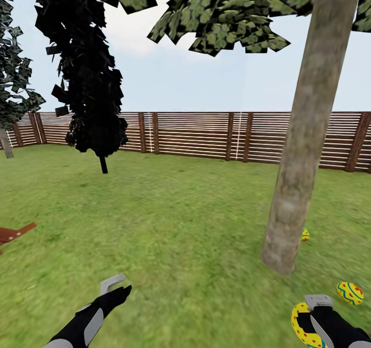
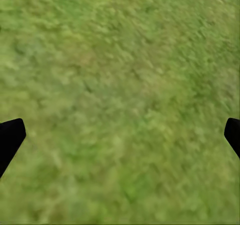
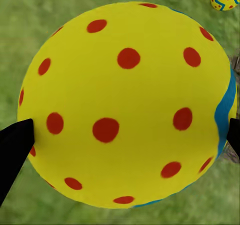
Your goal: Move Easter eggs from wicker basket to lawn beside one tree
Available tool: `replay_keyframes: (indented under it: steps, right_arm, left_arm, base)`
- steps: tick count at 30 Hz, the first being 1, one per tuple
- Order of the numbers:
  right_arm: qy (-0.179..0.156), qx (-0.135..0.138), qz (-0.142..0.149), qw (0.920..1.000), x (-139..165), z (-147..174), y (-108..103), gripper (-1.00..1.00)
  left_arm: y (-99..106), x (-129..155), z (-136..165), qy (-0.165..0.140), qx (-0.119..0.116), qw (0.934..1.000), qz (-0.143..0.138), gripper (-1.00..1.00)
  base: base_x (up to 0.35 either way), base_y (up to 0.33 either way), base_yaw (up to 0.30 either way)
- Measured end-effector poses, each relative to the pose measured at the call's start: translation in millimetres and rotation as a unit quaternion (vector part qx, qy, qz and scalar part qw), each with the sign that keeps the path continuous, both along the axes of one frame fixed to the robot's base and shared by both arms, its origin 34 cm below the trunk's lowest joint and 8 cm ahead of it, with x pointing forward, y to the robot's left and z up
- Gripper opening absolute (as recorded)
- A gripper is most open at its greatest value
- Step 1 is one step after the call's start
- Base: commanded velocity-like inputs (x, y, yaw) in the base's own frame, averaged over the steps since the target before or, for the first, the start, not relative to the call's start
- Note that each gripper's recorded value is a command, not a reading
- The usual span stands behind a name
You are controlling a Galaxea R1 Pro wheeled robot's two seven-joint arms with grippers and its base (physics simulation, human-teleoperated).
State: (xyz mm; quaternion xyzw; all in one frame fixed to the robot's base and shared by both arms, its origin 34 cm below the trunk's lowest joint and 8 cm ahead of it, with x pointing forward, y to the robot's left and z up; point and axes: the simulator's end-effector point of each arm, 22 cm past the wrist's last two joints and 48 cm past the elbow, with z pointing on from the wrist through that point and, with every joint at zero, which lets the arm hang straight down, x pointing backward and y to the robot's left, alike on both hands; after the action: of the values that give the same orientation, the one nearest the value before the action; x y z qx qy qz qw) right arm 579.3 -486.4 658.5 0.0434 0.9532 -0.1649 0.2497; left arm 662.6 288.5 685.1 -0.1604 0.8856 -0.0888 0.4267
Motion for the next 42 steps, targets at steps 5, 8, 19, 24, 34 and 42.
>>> replay_keyframes:
  steps: [5,8,19,24,34,42]
  right_arm:
    - [0.000,0.000,0.000,1.0000,-0.1,-0.1,0.0,-1.00]
    - [0.003,0.000,-0.001,1.0000,-1.2,-0.5,-0.3,-1.00]
    - [0.000,0.002,0.002,1.0000,0.7,-0.4,4.5,-1.00]
    - [-0.002,0.005,0.004,1.0000,2.4,1.1,9.9,-1.00]
    - [-0.009,0.005,0.004,0.9999,4.7,7.4,9.2,-1.00]
    - [-0.014,0.005,0.004,0.9999,6.3,11.9,9.1,-1.00]
  left_arm:
    - [-0.9,0.1,0.1,0.000,0.000,1.0000,-0.001,1.00]
    - [-1.1,0.1,0.1,0.000,0.000,1.0000,-0.001,1.00]
    - [-0.2,0.5,1.4,-0.002,0.001,1.0000,0.000,1.00]
    - [-0.2,1.6,5.1,-0.005,0.001,1.0000,0.000,1.00]
    - [-0.9,3.6,12.3,-0.012,0.000,0.9999,0.000,1.00]
    - [-1.5,4.8,17.5,-0.017,0.000,0.9999,0.000,1.00]
  base:
    - [0.236,0.268,0.000]
    - [0.239,0.263,0.000]
    - [0.243,0.258,-0.031]
    - [0.243,0.258,-0.175]
    - [0.235,0.264,-0.197]
    - [0.224,0.272,-0.217]
